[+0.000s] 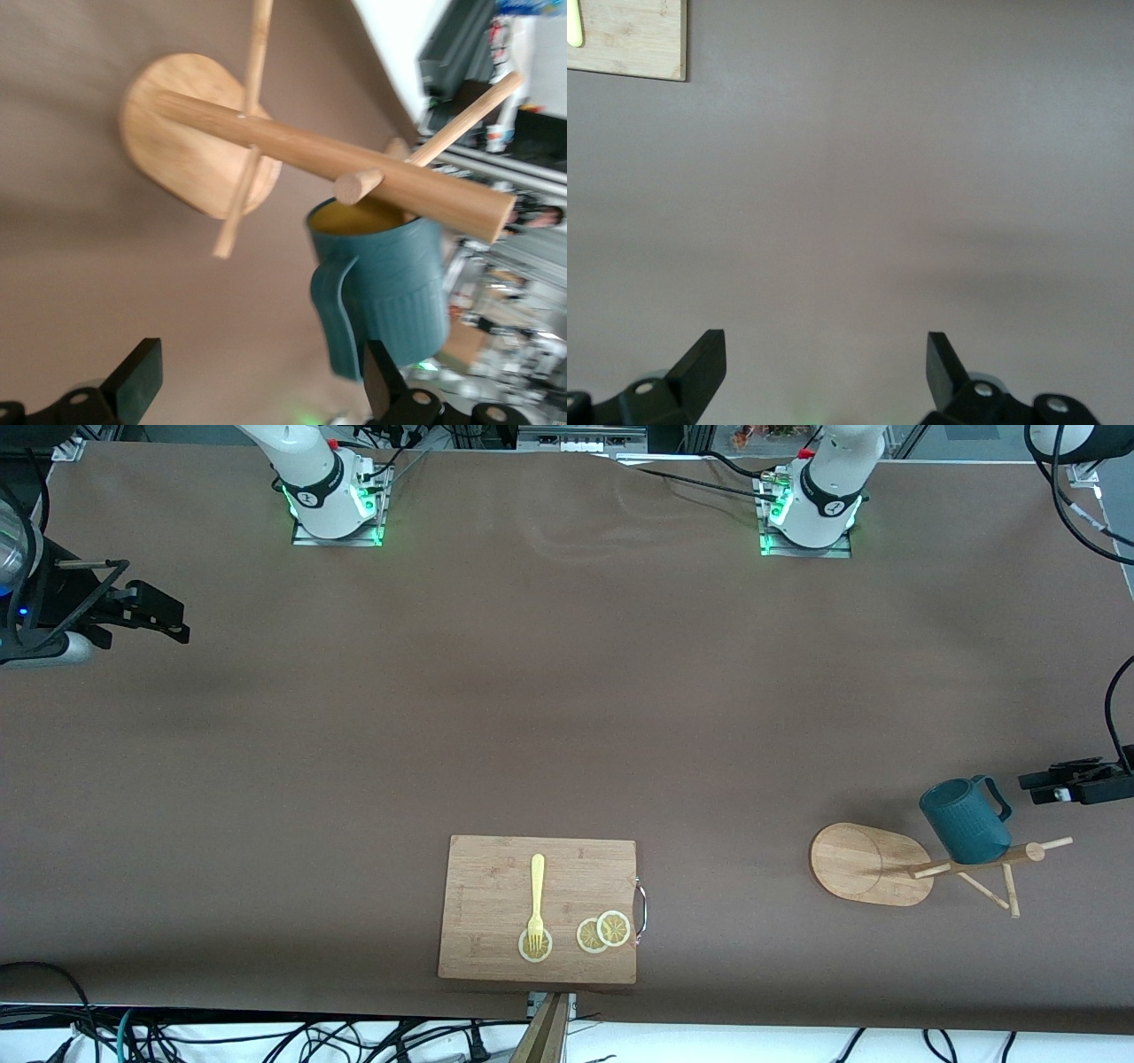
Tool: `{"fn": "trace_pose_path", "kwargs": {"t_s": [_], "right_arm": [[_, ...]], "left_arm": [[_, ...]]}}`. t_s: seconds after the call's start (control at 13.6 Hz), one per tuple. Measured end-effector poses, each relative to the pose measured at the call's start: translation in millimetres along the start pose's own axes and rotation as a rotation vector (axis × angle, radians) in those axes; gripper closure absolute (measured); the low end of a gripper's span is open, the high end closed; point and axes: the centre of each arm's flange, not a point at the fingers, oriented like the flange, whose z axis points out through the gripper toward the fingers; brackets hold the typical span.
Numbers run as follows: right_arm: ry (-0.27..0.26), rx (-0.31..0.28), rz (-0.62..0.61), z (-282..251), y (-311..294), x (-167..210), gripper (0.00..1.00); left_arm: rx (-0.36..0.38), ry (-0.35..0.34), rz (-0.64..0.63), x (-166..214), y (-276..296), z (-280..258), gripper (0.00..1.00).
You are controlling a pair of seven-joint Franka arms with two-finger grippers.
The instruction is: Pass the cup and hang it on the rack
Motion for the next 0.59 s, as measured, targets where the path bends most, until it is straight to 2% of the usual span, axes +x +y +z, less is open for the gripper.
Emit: {"fn": "trace_pose_path", "kwargs": {"t_s": [0.15,0.37,0.44,0.59], "right_arm": [[-0.002,0.0,0.0,0.2,-0.1,-0.2,0.0],[-0.005,0.0,0.0,0.4,-0.1,-0.5,0.0],[-0.005,0.0,0.0,0.4,-0.1,-0.5,0.0],[-0.005,0.0,0.0,0.4,-0.2,-0.5,0.0]], "left_arm": [[0.235,-0.021,0.061,-8.8,26.8,-2.0,0.0],[0.58,-0.041,0.187,-29.3,108.5,12.3,0.0],[0.662,-0.037,0.234,-40.3,141.2,17.8,0.0],[0.762,-0.031,0.32,-68.7,202.5,28.8,0.0]]}}
